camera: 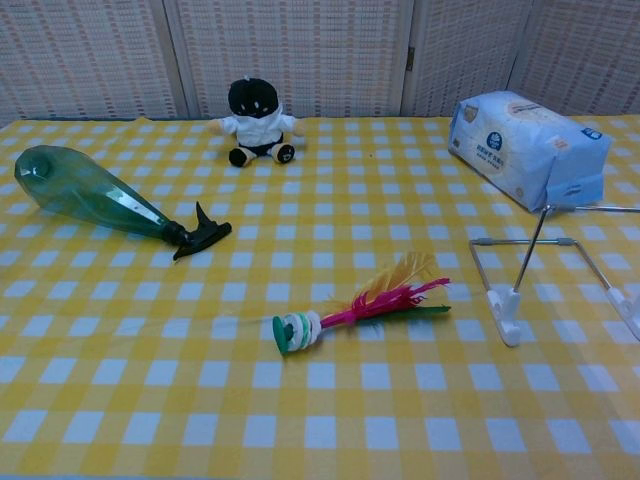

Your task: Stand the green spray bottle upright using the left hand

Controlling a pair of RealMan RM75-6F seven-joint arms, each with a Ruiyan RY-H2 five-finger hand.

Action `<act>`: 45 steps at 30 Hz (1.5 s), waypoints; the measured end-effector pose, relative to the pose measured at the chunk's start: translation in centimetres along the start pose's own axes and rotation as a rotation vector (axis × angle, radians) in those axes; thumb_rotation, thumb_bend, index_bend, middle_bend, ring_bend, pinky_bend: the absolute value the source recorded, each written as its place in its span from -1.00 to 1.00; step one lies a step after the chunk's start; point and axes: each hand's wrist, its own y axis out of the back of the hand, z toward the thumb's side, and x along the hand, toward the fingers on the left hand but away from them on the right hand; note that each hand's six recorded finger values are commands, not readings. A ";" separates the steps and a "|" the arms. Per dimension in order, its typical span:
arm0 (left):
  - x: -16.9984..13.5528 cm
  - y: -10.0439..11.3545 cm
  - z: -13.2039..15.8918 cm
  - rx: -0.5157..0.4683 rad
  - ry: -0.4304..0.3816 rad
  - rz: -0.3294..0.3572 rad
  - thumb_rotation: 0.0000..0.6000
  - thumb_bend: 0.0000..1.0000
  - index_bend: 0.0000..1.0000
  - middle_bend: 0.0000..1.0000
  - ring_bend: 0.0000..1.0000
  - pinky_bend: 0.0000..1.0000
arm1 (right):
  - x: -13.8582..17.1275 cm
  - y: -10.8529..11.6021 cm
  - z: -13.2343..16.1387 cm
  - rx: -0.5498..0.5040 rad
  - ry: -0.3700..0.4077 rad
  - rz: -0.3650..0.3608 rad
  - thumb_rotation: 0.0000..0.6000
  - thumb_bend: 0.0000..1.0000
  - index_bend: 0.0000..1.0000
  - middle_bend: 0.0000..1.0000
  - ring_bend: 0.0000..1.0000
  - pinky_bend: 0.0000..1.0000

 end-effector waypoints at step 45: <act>10.6 -0.6 14.7 0.126 -0.355 -0.076 1.00 -0.61 -0.48 1.00 1.00 1.00 | 1.4 2.7 -1.7 -0.138 0.044 0.002 1.00 -0.28 -1.00 -1.00 -0.97 -0.25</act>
